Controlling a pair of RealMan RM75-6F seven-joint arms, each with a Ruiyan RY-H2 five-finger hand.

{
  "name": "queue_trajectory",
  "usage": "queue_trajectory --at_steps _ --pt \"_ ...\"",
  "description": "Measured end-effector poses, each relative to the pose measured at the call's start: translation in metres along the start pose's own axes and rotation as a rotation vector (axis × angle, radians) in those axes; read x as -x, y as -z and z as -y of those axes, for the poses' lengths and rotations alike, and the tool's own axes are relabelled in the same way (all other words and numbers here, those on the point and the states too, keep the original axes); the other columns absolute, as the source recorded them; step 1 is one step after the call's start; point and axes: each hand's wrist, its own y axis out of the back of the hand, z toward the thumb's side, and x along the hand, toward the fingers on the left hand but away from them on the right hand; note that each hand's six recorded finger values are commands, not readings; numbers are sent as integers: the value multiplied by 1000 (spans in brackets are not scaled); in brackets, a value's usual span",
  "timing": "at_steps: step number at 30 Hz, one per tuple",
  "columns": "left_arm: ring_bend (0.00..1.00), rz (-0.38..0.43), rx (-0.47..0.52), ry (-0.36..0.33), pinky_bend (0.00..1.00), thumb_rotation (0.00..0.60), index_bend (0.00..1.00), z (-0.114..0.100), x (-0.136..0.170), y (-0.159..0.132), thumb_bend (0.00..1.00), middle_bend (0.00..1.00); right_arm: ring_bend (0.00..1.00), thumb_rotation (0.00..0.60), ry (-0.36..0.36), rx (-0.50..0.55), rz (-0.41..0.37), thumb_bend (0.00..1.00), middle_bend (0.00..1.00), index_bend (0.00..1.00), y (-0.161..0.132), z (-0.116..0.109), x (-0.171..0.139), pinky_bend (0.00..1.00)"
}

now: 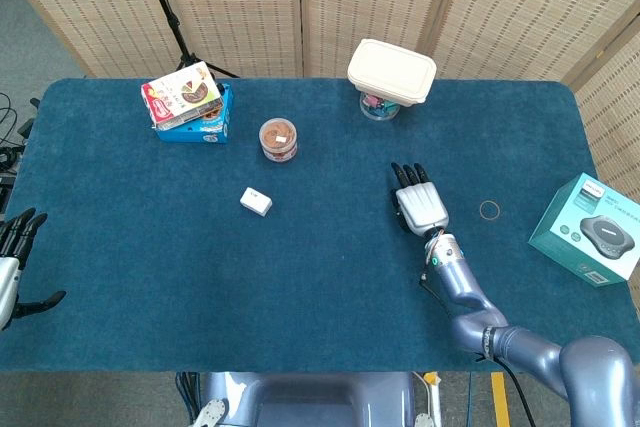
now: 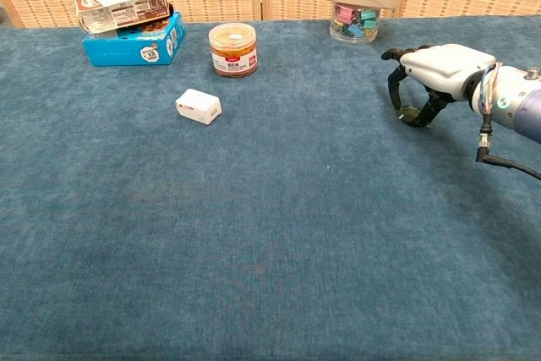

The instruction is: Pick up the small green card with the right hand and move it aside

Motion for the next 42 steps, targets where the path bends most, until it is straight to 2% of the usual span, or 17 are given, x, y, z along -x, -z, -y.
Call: queue_trajectory --at_steps 34,42 --pt "0 0 1 -2 0 600 0 0 0 0 0 0 0 600 -20 -5 6 484 0 581 0 5 2 0" --pt "0 -1 1 -2 0 600 0 0 0 1 0 0 0 600 -21 -6 13 562 0 604 1 7 2 0"
